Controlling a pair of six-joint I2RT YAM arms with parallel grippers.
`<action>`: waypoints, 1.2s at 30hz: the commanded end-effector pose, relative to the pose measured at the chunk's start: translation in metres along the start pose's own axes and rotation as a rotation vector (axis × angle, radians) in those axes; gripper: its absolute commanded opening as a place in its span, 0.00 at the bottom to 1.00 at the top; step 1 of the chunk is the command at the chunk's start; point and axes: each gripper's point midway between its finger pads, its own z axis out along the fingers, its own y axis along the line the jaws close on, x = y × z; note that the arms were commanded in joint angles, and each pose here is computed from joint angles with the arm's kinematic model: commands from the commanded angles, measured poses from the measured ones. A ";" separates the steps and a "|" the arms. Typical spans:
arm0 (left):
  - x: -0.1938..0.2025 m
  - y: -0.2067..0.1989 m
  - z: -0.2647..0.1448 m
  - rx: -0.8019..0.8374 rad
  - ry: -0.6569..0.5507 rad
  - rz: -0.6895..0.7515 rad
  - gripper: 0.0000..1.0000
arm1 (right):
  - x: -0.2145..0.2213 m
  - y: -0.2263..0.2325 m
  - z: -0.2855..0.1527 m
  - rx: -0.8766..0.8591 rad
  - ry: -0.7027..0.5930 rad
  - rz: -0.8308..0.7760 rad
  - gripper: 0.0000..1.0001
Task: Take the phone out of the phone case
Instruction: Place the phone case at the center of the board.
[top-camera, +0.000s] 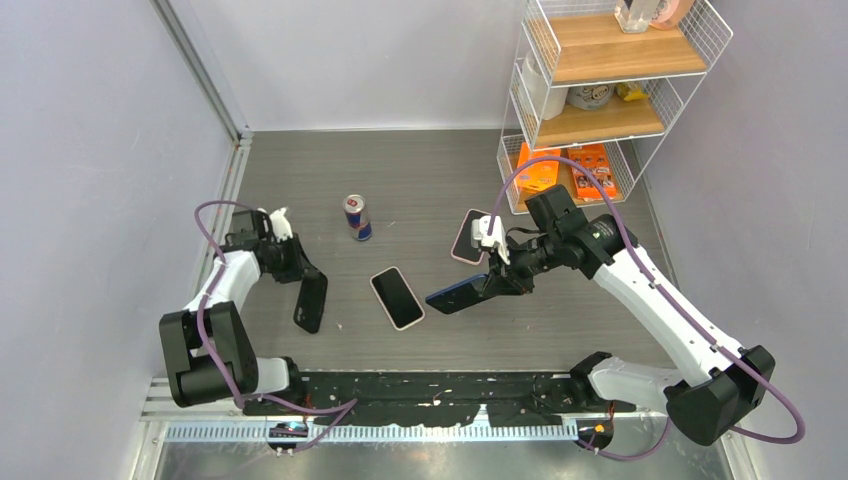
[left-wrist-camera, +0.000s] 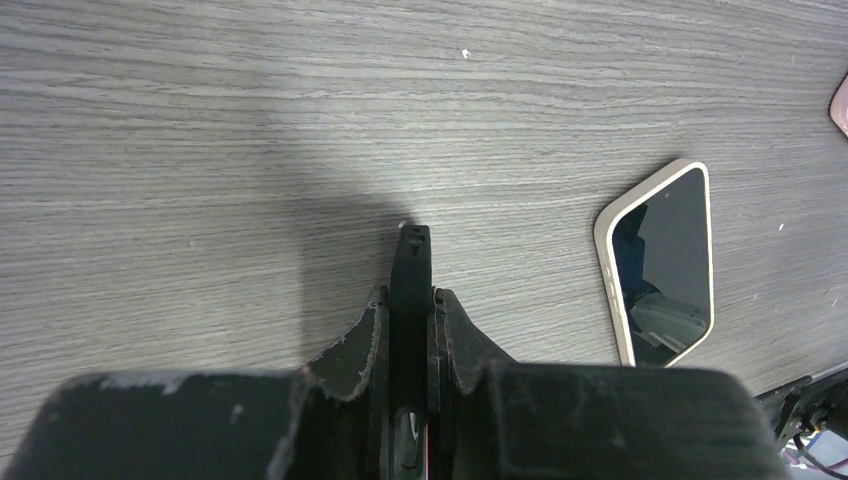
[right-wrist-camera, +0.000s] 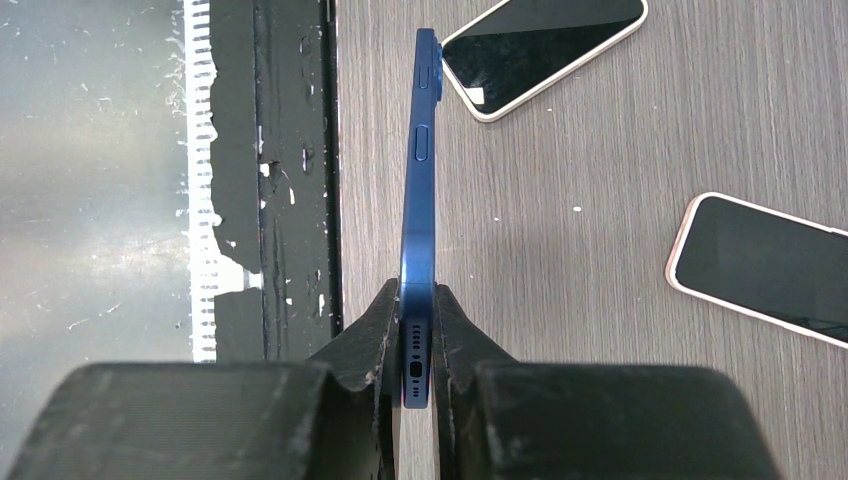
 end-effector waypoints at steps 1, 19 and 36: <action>-0.014 0.002 0.003 -0.001 -0.041 -0.002 0.00 | -0.020 -0.001 -0.007 0.024 -0.067 -0.051 0.05; -0.004 0.015 0.000 -0.044 -0.009 -0.034 0.54 | -0.017 -0.004 -0.005 0.025 -0.060 -0.047 0.05; -0.040 0.010 -0.050 -0.137 -0.195 0.095 0.85 | 0.019 -0.020 -0.001 -0.018 0.169 -0.043 0.05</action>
